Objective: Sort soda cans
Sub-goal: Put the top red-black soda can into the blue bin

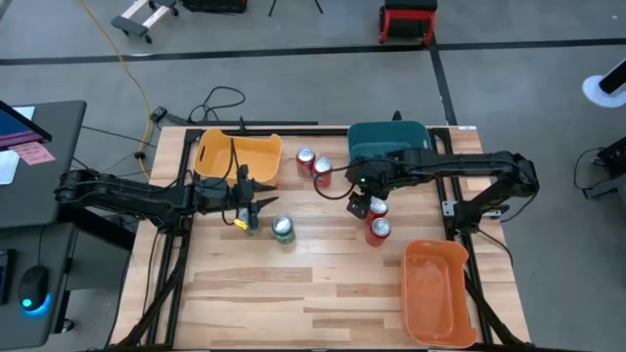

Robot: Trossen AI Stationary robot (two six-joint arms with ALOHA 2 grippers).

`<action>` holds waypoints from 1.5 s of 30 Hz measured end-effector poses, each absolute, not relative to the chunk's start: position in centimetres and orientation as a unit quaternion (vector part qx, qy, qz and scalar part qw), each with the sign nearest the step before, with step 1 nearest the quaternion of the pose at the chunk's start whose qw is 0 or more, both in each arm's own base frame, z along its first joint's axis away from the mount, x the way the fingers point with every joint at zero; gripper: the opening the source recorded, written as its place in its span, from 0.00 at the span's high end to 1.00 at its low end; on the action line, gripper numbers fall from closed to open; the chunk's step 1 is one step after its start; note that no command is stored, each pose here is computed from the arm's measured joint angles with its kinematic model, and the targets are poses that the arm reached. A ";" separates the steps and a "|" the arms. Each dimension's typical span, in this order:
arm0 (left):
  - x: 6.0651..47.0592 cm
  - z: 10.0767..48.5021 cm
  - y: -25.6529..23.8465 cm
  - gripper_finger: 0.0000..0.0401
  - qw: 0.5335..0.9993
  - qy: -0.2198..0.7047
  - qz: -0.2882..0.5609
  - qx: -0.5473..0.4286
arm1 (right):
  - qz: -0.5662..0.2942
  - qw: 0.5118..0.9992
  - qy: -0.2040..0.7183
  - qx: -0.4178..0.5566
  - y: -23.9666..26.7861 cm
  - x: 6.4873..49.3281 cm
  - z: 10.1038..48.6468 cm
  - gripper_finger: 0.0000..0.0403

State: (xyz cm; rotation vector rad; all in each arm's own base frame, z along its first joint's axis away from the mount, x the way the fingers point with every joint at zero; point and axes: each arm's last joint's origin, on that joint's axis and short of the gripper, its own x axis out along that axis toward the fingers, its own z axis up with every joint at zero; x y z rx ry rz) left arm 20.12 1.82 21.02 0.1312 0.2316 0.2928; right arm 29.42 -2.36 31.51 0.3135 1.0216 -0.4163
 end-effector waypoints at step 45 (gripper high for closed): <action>20.0 20.5 1.8 0.70 0.979 0.138 0.146 0.039 | -0.213 0.809 0.541 0.083 -4.2 28.1 31.1 0.31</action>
